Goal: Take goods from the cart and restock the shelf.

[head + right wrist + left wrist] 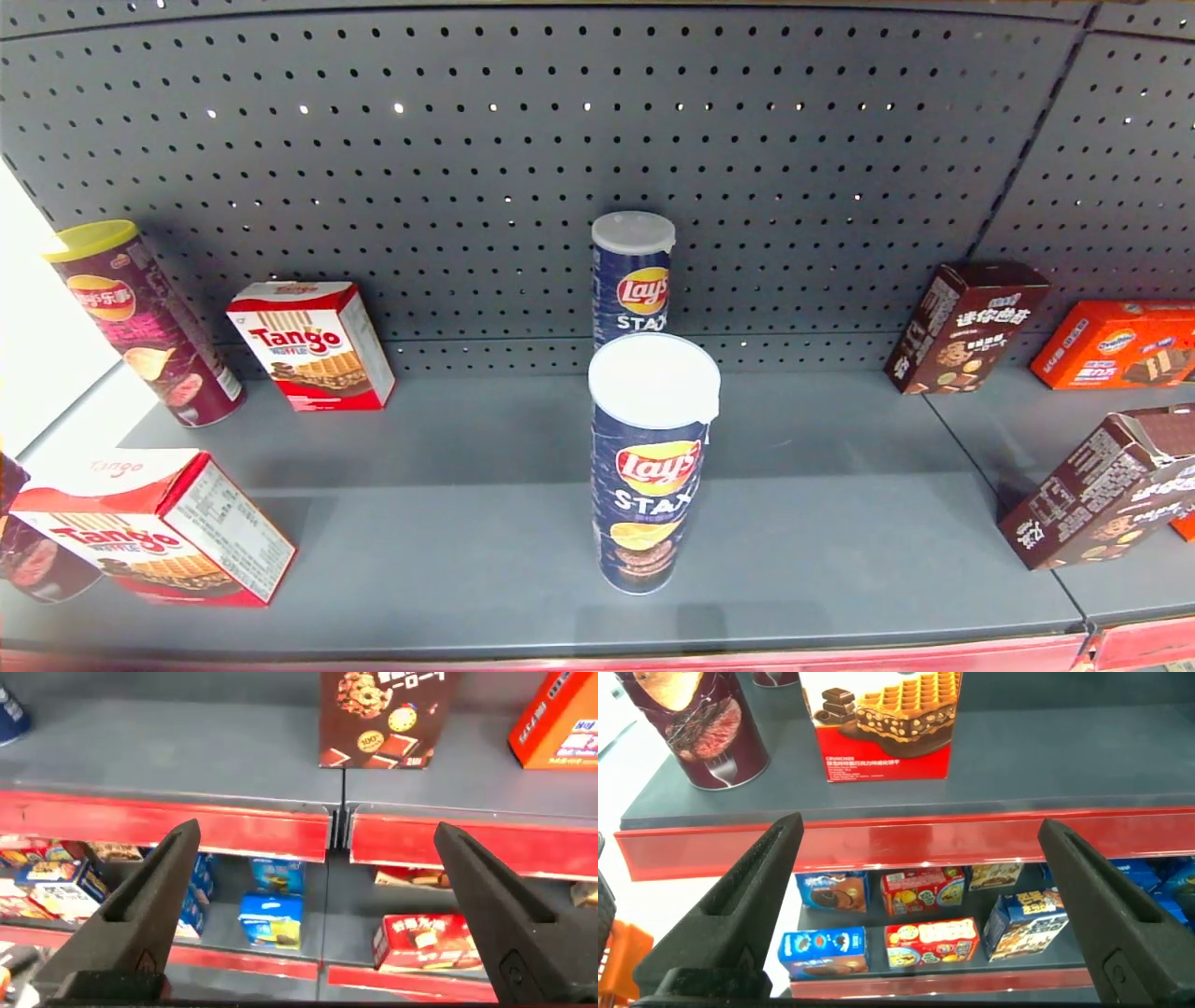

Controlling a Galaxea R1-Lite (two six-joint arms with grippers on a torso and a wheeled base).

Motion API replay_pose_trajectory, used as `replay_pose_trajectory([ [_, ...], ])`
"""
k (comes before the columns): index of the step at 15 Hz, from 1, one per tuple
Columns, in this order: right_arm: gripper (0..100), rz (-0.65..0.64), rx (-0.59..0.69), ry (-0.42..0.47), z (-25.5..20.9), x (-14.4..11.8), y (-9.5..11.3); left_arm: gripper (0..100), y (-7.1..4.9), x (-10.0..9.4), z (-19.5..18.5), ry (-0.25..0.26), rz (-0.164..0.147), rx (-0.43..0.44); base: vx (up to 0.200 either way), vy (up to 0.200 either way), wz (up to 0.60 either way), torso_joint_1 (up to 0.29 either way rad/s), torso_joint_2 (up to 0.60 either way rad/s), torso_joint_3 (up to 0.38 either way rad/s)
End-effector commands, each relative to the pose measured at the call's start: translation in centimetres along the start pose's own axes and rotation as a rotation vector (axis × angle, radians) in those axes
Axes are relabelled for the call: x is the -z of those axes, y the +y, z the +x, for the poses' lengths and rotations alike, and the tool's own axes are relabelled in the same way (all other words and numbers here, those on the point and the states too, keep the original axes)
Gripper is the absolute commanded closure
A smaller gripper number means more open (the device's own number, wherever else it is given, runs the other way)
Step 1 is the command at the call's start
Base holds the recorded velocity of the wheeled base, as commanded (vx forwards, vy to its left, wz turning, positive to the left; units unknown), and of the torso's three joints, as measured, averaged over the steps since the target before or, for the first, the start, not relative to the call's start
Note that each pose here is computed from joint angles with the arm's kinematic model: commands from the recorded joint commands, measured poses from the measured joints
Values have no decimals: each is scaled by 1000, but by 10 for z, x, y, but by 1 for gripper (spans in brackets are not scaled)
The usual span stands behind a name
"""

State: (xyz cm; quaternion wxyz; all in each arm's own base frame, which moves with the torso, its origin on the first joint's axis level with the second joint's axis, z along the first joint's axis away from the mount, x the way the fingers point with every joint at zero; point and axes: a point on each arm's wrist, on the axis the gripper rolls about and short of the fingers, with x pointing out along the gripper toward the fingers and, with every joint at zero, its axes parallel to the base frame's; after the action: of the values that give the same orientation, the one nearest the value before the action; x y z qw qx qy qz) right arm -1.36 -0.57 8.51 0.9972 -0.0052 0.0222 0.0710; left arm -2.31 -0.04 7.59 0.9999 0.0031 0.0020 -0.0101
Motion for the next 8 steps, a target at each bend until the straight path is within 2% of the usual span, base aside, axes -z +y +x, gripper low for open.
replay_pose_trajectory([
  [1,0,-54,-79,-8,-1,2,2,0,0,0,0,1,0,0,0,0,0,0,0,0],
  [2,0,-77,-194,-7,-1,3,4,0,0,0,0,4,0,1,0,0,0,0,0,0],
  [3,0,-74,-198,-4,-1,3,4,0,0,0,0,4,0,3,0,0,0,0,0,0],
  [5,0,-10,-104,51,-1,8,2,0,0,0,0,1,0,0,0,0,0,0,0,0],
  [6,0,2,-45,51,-1,8,1,0,0,0,0,1,0,0,0,0,0,0,0,0],
  [8,0,-1,-60,51,-1,8,1,0,0,0,0,1,0,0,0,0,0,0,0,0],
])
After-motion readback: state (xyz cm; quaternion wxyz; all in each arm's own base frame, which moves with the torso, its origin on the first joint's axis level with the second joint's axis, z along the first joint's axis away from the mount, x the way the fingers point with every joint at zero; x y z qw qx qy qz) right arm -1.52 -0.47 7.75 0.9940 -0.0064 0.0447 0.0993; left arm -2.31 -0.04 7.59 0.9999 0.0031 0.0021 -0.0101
